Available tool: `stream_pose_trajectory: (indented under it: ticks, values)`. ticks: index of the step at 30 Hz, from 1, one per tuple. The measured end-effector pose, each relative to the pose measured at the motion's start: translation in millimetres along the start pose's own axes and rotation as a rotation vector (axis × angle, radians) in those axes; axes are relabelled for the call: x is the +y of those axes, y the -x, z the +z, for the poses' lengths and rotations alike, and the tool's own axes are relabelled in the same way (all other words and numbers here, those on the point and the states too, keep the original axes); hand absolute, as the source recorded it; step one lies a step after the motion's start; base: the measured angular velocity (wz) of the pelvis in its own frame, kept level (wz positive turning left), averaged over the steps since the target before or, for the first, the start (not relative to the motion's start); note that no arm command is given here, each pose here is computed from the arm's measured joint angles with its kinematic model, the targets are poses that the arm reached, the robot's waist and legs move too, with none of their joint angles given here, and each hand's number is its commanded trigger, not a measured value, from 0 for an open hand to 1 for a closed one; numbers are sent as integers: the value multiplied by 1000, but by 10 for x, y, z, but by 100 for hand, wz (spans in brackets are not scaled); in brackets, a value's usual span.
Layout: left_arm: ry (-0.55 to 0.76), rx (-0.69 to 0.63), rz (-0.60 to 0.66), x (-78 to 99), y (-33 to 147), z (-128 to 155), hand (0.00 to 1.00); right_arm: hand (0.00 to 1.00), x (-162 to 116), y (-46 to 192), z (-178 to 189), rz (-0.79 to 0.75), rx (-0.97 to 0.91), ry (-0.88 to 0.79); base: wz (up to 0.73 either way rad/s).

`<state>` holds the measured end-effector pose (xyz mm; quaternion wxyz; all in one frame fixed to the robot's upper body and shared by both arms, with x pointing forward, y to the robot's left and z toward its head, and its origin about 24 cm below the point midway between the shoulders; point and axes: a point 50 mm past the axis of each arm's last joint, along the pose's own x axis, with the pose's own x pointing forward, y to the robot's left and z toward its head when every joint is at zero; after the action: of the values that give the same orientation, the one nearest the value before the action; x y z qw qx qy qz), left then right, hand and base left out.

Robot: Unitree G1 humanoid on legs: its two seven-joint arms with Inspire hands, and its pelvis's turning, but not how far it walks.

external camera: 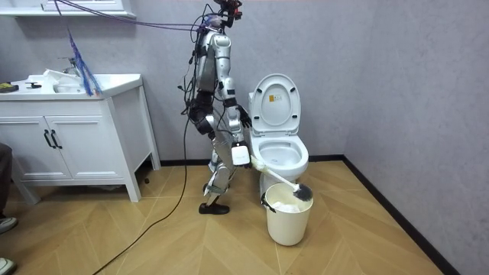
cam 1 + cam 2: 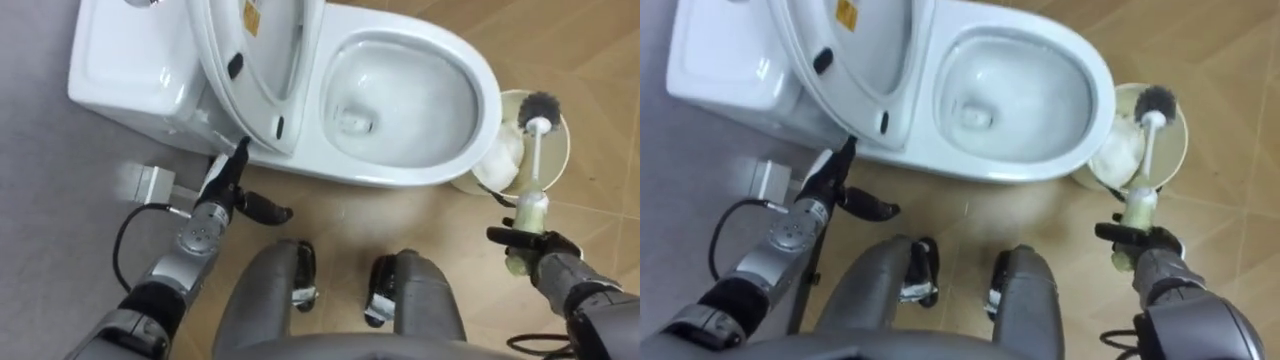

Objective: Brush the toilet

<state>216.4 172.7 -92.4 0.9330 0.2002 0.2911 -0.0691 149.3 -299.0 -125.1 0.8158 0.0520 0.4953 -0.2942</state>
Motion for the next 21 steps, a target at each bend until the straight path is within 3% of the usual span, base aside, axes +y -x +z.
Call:
stream_pose_trajectory:
  ticks: [11,18,21]
  values:
    - [-10,115,42,29,375,-538,0,100,-224,69,-649,-96,140,-153,4]
    - [8,144,99,132,595,-717,0,100,-265,118,-811,-126,140,-107,0]
    - [21,189,113,145,695,-849,0,100,-224,112,-695,-120,79,-70,-1]
